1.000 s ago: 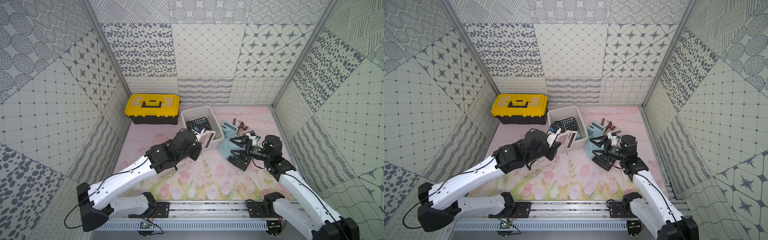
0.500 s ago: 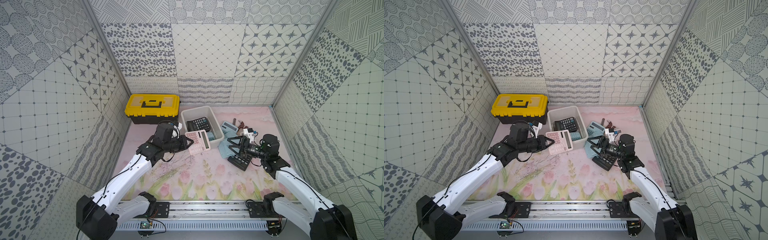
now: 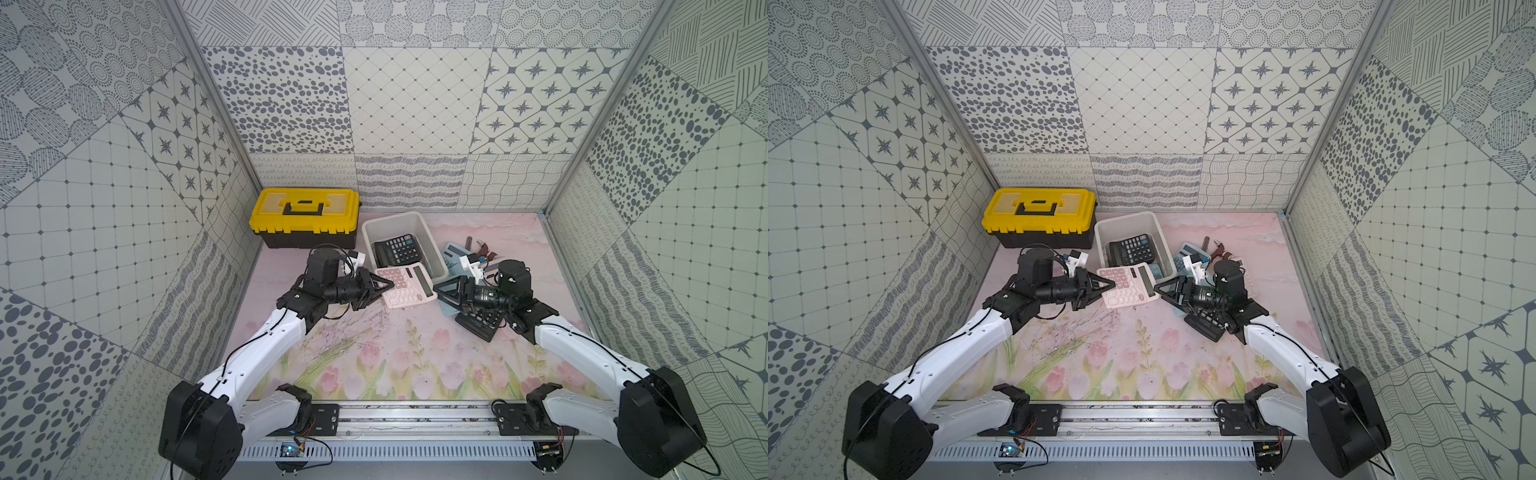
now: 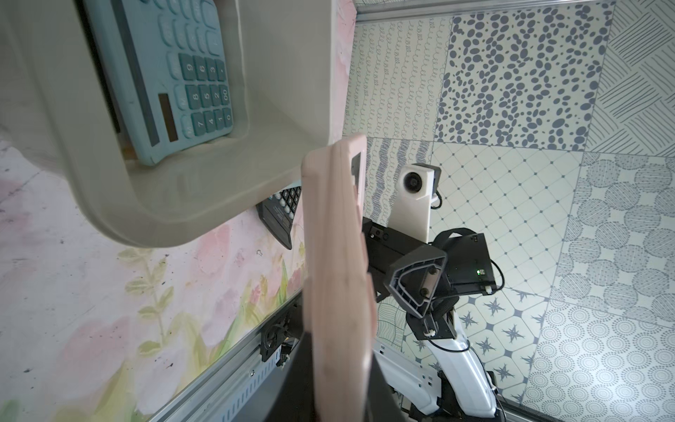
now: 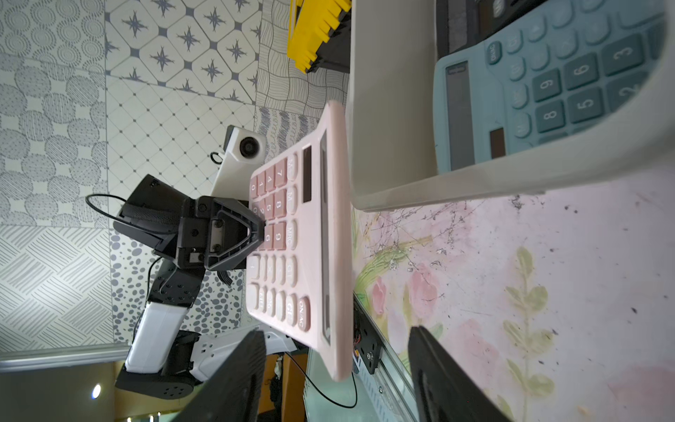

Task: Put the calculator in the storage box
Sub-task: Pick up the calculator at the center of the board.

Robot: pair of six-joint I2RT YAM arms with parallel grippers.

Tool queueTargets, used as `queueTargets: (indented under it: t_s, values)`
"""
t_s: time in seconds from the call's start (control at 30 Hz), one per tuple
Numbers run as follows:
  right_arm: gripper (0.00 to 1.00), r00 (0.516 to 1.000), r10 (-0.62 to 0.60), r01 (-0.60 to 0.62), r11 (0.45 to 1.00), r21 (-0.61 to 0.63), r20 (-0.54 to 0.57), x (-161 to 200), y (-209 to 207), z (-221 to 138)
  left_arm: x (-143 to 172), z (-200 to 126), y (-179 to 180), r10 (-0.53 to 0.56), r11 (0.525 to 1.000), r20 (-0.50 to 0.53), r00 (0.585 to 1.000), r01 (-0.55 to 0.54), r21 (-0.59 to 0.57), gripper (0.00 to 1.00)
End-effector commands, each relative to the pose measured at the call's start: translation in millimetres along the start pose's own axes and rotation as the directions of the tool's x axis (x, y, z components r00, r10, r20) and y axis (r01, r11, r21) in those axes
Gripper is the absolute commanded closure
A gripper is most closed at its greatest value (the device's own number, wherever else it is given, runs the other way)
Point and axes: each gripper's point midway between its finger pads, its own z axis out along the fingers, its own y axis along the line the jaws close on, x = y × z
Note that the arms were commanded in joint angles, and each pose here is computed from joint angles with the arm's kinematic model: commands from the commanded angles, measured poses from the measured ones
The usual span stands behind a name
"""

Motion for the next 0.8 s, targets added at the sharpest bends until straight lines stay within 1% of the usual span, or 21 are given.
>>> queueTargets:
  t_s: [0.0, 0.07, 0.2, 0.47, 0.63, 0.77]
  values:
    - [0.41, 0.997, -0.08, 0.08, 0.996, -0.028, 0.001, -6.9, 16.5, 8.9, 10.5, -3.9, -33.5, 0.042, 0.99, -0.086, 0.995, -0.029, 0.141, 1.0]
    - [0.49, 0.997, -0.082, 0.082, 0.996, -0.029, -0.008, -6.3, 16.7, 12.6, 11.5, -4.2, -33.3, 0.047, 0.99, -0.089, 0.995, -0.034, 0.139, 1.0]
    - [0.58, 0.997, -0.083, 0.083, 0.996, -0.024, -0.006, -6.5, 16.6, 14.3, 13.3, -5.5, -32.1, 0.057, 0.99, -0.089, 0.994, -0.045, 0.131, 1.0]
    - [0.61, 0.997, -0.082, 0.082, 0.997, -0.003, -0.003, -9.2, 11.9, 16.6, 18.5, -6.4, -35.8, 0.084, 0.988, -0.123, 0.989, -0.067, 0.139, 1.0]
    - [0.7, 0.997, -0.082, 0.082, 0.997, -0.007, -0.003, -12.7, 13.4, 19.1, 21.5, -7.8, -35.5, 0.1, 0.988, -0.136, 0.986, -0.082, 0.132, 1.0]
    - [0.81, 0.996, -0.086, 0.086, 0.996, -0.011, 0.001, -14.8, 16.1, 19.4, 22.8, -7.2, -32.6, 0.112, 0.988, -0.142, 0.983, -0.094, 0.124, 1.0]
